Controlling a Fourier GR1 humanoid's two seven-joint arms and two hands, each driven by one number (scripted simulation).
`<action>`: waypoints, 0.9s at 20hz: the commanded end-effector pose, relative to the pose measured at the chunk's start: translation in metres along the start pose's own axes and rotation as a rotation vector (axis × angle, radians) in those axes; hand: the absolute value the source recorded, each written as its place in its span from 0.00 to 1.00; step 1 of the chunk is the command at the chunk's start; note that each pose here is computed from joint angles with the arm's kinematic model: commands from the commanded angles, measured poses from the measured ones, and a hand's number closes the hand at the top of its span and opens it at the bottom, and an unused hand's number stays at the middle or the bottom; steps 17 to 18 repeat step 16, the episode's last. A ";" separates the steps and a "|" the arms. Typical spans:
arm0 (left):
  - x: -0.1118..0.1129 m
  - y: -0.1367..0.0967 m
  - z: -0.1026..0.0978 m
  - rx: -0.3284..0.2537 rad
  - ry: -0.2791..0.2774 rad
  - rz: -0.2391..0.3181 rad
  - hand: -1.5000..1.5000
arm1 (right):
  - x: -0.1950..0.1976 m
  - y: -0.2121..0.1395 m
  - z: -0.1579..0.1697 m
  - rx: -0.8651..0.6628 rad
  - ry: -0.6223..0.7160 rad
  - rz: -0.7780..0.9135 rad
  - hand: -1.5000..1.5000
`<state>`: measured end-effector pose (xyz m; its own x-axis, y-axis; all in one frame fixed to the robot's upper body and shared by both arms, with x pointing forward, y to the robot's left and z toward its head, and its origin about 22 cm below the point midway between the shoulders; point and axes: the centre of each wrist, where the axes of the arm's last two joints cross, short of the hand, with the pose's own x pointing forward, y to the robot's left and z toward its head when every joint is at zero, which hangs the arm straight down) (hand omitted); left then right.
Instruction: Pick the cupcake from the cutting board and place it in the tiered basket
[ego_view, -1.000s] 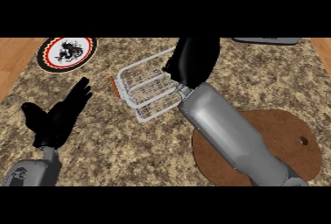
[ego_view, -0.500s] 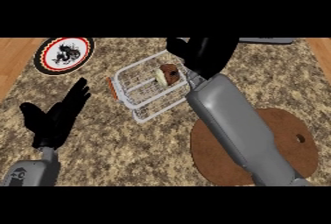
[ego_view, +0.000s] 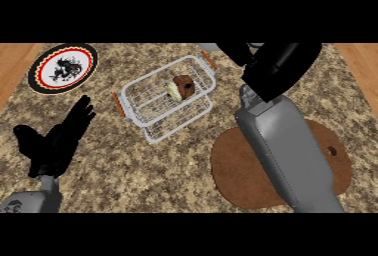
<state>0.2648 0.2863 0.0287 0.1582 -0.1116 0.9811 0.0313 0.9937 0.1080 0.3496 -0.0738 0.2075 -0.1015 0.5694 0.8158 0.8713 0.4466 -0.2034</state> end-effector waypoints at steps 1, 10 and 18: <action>-0.008 0.007 0.005 0.032 0.002 0.000 0.50 | -0.010 -0.030 0.000 -0.123 0.207 -0.130 0.00; -0.016 0.011 0.015 0.040 0.030 0.013 0.50 | -0.013 -0.134 0.020 -0.212 0.222 -0.105 0.00; 0.003 0.010 0.014 0.044 0.015 0.012 0.50 | -0.020 -0.207 0.041 -0.207 0.245 -0.070 0.00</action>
